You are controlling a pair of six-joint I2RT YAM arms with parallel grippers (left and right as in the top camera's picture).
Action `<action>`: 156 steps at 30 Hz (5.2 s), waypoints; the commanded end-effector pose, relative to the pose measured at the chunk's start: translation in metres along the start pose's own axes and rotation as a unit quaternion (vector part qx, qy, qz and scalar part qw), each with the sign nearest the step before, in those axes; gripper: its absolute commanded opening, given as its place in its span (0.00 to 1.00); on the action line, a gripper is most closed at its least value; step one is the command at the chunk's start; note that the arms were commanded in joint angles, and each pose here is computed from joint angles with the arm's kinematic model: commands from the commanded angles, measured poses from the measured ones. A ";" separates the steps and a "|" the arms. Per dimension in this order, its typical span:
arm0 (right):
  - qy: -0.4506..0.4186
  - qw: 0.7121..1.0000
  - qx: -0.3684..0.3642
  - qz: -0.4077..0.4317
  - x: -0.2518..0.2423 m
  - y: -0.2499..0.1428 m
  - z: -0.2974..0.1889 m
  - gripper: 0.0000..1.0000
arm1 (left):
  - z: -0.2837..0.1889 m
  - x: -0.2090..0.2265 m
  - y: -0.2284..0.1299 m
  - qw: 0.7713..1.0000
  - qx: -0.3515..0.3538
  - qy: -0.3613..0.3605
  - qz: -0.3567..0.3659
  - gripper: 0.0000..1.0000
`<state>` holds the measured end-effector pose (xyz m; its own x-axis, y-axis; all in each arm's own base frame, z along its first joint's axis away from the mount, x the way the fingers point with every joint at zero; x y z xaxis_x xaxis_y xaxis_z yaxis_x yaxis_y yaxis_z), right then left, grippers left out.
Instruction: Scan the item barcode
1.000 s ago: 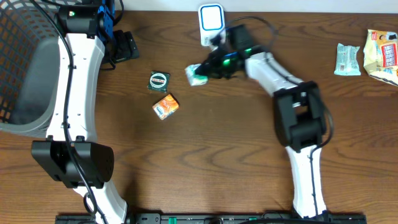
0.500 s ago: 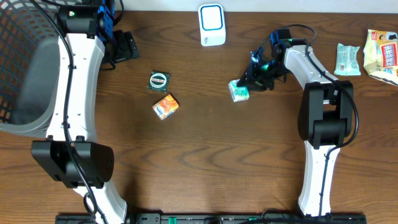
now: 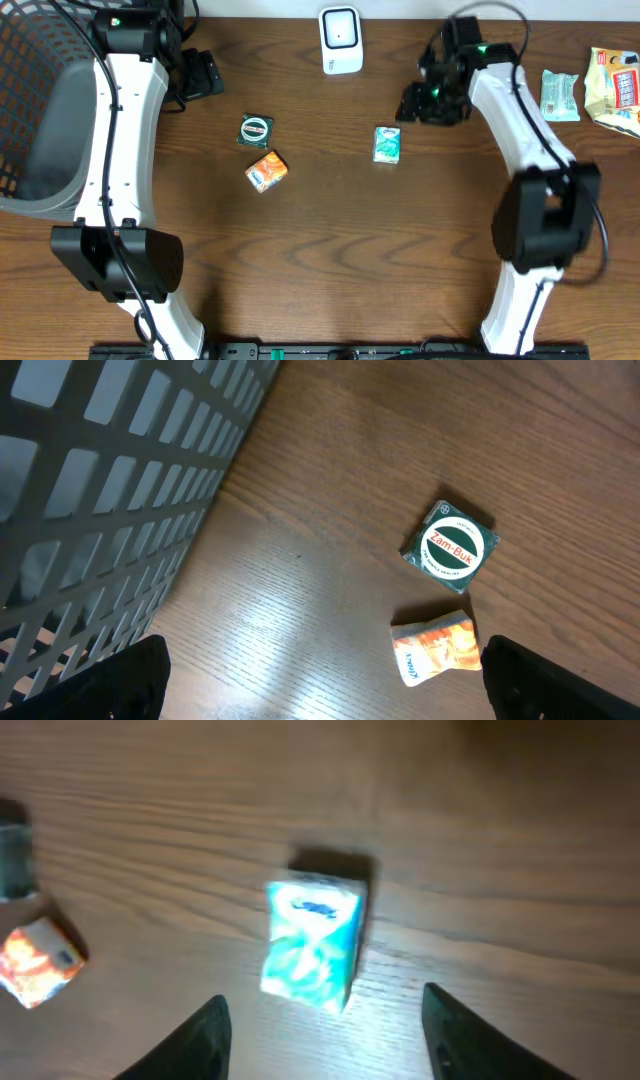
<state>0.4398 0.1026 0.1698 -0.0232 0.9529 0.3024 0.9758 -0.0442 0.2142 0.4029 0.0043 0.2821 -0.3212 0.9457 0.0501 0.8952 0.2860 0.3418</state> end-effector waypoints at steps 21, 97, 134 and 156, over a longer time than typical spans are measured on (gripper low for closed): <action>-0.295 0.951 0.017 -0.088 0.049 -0.048 0.110 0.60 | 0.006 0.001 -0.001 1.000 0.007 0.009 0.005 0.98; -0.234 0.924 0.006 -0.302 0.131 -0.114 0.060 0.48 | 0.006 0.001 -0.001 1.000 0.007 0.009 0.005 0.98; 0.291 0.942 0.096 -0.136 0.095 -0.072 0.049 0.13 | 0.006 0.001 -0.001 1.000 0.007 0.009 0.005 0.98; 0.151 0.977 0.134 0.072 -0.069 -0.087 0.084 0.39 | 0.006 0.001 -0.001 1.000 0.007 0.009 0.005 0.98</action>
<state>0.3661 0.0842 0.0539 0.0837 0.7302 0.6781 0.9947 -0.0204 -0.1008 0.4029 0.0043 0.2821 -0.3212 0.9457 0.0501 0.8952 0.2860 0.3418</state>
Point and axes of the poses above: each gripper's point midway between its finger pads, its own z axis out along the fingers, its own x axis along the line the jaws close on, y = z × x, the point moved 6 cm from there along -z, back along the fingers, and after that the axes turned 3 degrees about z, right-handed, at the moved point
